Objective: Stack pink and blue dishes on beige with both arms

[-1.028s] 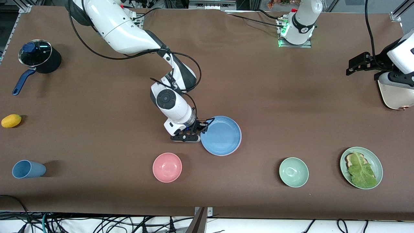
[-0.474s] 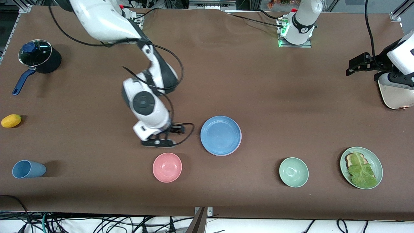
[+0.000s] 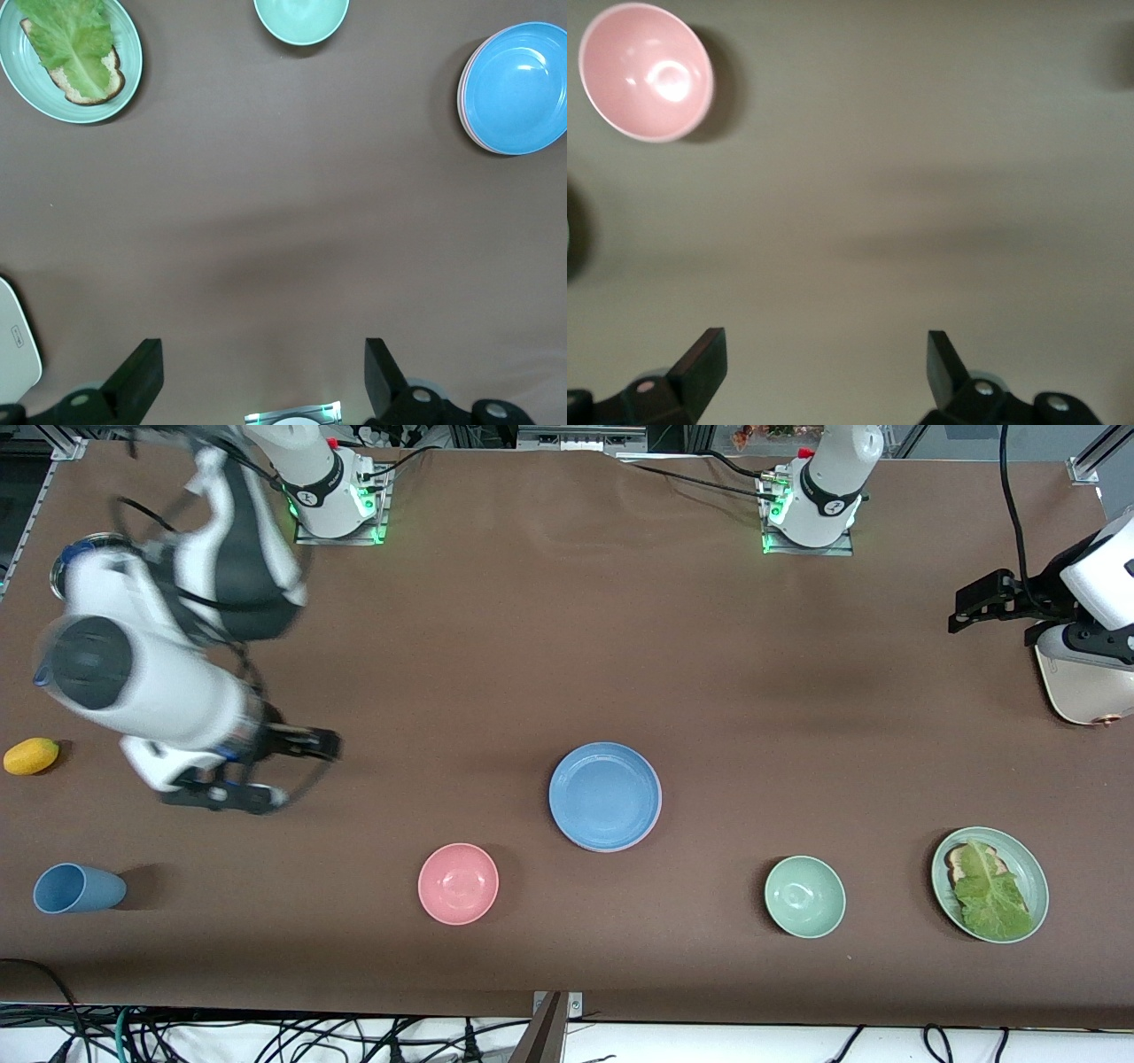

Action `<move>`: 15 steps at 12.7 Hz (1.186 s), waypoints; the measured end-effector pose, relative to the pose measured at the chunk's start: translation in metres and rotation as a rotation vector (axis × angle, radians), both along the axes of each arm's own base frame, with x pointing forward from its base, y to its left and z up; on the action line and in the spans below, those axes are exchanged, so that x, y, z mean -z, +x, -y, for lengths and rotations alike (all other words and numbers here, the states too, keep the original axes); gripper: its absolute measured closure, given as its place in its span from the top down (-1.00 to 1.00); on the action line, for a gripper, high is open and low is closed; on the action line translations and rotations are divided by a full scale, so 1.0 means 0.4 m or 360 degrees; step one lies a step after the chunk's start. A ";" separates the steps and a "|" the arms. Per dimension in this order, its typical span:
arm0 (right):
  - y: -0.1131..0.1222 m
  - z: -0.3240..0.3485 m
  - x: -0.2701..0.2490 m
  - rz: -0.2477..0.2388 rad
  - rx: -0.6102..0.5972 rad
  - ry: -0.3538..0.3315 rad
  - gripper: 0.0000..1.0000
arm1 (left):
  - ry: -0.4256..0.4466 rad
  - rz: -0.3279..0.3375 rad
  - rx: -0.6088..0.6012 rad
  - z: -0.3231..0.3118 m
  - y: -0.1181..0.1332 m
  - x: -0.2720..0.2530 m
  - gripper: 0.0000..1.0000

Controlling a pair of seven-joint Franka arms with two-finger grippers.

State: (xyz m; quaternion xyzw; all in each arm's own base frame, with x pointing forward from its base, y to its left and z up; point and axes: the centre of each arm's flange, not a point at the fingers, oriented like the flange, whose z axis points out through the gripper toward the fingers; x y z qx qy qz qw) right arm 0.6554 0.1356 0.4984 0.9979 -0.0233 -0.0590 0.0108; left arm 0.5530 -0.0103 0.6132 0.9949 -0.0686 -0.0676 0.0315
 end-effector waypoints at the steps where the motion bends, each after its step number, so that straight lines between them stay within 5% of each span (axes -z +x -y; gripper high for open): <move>1: -0.018 0.065 -0.046 -0.0029 0.0003 0.0013 1.00 | 0.0000 0.0000 0.0000 0.000 0.000 0.000 1.00; 5: -0.112 0.244 -0.166 -0.0072 0.0101 0.0019 1.00 | 0.0000 0.0001 0.0000 -0.001 0.000 0.000 1.00; 9: -0.244 0.270 -0.177 0.0045 0.0085 -0.0003 1.00 | 0.0000 0.0003 -0.0001 -0.002 0.003 0.002 1.00; 15: -0.275 0.325 -0.183 0.0021 0.0151 0.0005 1.00 | 0.0017 0.0013 0.0000 -0.004 0.004 -0.001 1.00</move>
